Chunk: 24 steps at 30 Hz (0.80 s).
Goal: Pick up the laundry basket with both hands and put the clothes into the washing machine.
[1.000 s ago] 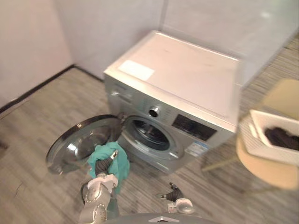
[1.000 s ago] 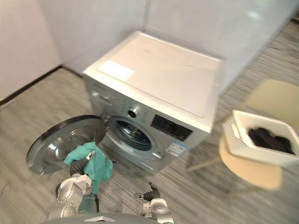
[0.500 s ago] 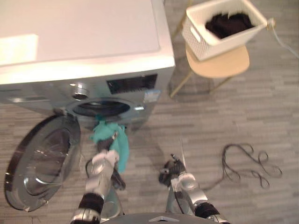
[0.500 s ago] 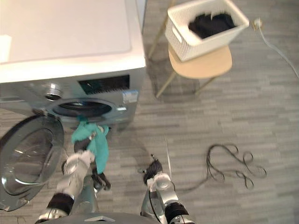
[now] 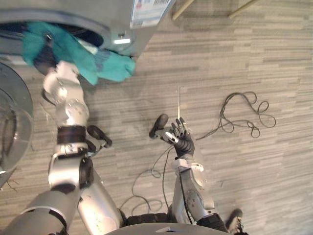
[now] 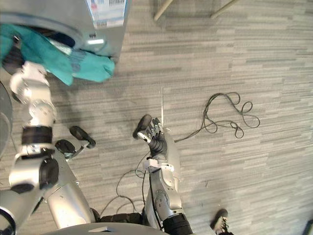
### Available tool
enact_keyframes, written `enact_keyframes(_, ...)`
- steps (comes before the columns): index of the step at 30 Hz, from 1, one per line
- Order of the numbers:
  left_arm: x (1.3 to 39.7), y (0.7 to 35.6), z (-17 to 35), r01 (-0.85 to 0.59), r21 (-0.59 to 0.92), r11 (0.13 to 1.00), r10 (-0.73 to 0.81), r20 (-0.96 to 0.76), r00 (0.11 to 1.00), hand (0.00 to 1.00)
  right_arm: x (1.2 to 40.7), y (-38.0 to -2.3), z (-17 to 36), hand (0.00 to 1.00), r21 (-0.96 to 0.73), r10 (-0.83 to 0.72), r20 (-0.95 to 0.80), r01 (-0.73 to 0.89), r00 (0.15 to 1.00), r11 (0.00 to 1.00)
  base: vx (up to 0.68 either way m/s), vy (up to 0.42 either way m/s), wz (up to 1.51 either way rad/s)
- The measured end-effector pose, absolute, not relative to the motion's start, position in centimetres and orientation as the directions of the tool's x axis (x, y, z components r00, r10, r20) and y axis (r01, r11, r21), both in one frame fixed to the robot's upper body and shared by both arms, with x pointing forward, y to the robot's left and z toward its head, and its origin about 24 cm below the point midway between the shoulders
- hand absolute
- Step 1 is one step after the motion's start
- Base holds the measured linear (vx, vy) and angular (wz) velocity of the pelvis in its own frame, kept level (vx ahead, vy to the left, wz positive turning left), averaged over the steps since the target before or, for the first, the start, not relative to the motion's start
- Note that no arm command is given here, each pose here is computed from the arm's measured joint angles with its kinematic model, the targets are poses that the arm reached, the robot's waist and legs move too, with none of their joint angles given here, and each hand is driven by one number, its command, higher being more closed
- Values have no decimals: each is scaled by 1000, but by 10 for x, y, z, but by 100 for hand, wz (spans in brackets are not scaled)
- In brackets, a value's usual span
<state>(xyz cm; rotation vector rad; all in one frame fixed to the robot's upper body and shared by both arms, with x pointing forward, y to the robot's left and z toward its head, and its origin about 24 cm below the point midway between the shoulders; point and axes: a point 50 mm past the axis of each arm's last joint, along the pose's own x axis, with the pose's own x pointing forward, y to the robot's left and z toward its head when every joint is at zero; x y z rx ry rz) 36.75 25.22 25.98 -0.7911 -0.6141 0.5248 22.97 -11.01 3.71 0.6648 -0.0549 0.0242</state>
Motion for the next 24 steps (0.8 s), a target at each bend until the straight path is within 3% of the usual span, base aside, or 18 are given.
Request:
enact_keyframes(3,371,256,289,-185,-772,608,634,332,699,100,222,-111,35,0,638,21,62,-56,998,768,-35,-45,4)
enact_keyframes(7,365,248,338,-108,-717,688,583,459,670,100,222,-112,34,0,672,21,61,-57,998,739,-9,-42,0)
enact_keyframes(13,338,200,434,139,-579,803,403,701,589,100,224,-121,39,0,675,-17,80,-42,997,737,-6,-33,0)
enact_keyframes(19,329,167,463,173,-356,918,194,786,587,100,226,-144,62,0,671,-117,160,-22,980,741,34,-24,22)
enact_keyframes(23,315,162,481,219,-355,909,189,819,542,100,223,-150,85,0,667,-140,252,-67,958,742,43,28,-3)
enact_keyframes(24,306,159,491,252,-351,902,191,847,496,100,221,-151,92,0,667,-148,276,-79,950,741,53,34,-23)
